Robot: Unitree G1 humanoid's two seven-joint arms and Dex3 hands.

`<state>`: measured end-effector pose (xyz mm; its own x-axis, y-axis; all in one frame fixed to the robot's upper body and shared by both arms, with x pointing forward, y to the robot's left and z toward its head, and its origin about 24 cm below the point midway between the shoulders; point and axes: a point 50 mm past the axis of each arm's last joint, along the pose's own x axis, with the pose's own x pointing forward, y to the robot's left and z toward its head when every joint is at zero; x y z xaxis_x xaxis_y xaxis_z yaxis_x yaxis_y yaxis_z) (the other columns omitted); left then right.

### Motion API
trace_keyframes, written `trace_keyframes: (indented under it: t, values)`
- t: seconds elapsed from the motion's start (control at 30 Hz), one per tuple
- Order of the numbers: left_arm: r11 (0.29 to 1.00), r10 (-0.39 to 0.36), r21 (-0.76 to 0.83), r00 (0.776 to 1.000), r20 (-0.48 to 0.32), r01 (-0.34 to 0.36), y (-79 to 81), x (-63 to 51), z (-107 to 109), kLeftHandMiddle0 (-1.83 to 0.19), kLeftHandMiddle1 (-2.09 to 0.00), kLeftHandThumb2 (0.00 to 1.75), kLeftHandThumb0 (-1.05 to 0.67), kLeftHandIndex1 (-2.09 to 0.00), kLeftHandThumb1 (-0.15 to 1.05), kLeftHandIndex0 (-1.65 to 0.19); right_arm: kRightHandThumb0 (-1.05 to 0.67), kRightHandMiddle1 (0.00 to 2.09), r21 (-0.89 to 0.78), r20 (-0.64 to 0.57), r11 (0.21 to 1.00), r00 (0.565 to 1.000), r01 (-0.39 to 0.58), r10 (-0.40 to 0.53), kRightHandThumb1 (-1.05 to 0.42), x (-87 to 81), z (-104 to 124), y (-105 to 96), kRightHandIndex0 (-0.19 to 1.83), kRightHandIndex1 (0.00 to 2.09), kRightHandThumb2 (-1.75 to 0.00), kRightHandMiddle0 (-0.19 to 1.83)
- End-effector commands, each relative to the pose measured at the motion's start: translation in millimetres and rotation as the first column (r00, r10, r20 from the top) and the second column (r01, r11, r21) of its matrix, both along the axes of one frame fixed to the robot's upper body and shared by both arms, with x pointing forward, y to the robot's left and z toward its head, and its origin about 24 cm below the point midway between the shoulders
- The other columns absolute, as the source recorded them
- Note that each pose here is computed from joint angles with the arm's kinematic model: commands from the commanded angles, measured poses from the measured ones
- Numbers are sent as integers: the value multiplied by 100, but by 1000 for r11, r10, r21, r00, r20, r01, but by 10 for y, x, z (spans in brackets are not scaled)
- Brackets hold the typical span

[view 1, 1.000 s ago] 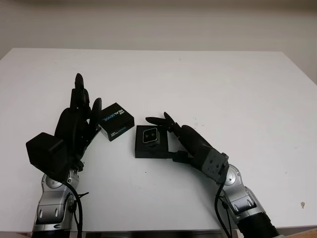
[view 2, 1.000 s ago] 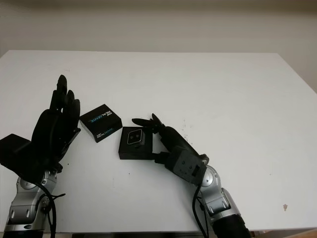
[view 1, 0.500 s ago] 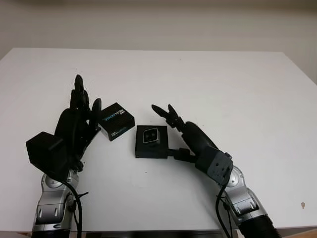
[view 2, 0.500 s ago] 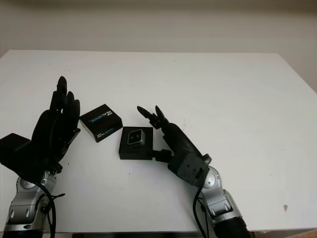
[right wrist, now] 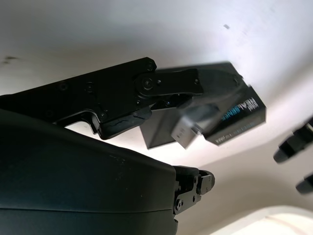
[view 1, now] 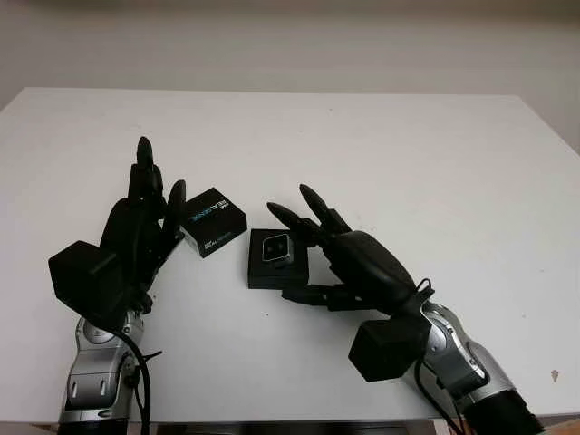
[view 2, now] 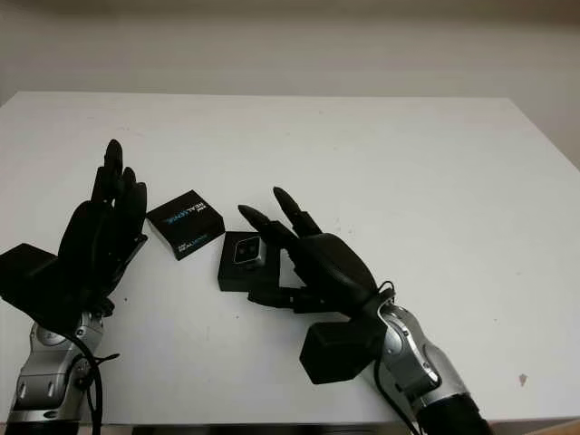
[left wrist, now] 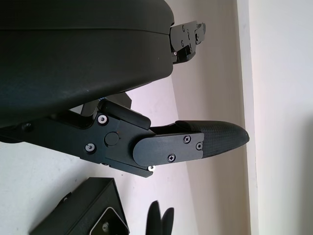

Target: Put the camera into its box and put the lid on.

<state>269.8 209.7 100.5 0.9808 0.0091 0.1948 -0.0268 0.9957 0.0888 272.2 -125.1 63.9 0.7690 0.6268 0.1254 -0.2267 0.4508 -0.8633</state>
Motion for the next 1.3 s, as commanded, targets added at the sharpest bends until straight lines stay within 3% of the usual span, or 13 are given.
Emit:
trace_keyframes:
  t: [0.0,0.37,0.87,1.27]
  values:
    - [1000,-4,9,1000,13,3,-10,-19,26,19,0,52,-76,0,105,19,-81,9,-27,25,999,1000,-16,17,-105,19,23,-18,-15,5,-45,13]
    - [1000,-5,-2,1000,7,5,-1,-54,23,19,0,51,-76,0,105,19,-84,6,-159,51,987,998,-14,22,-105,5,-11,-80,-19,0,-58,10]
    - [1000,-2,-6,1000,3,2,-25,-84,41,19,0,50,-77,0,105,19,-81,12,-216,11,976,1000,-18,20,-105,-49,-40,-196,-19,0,-49,25]
    - [1000,9,-9,1000,-2,-9,-17,-114,51,19,0,50,-75,0,105,19,-83,13,-306,-2,952,1000,-17,18,-105,-104,61,-329,-18,4,-48,35]
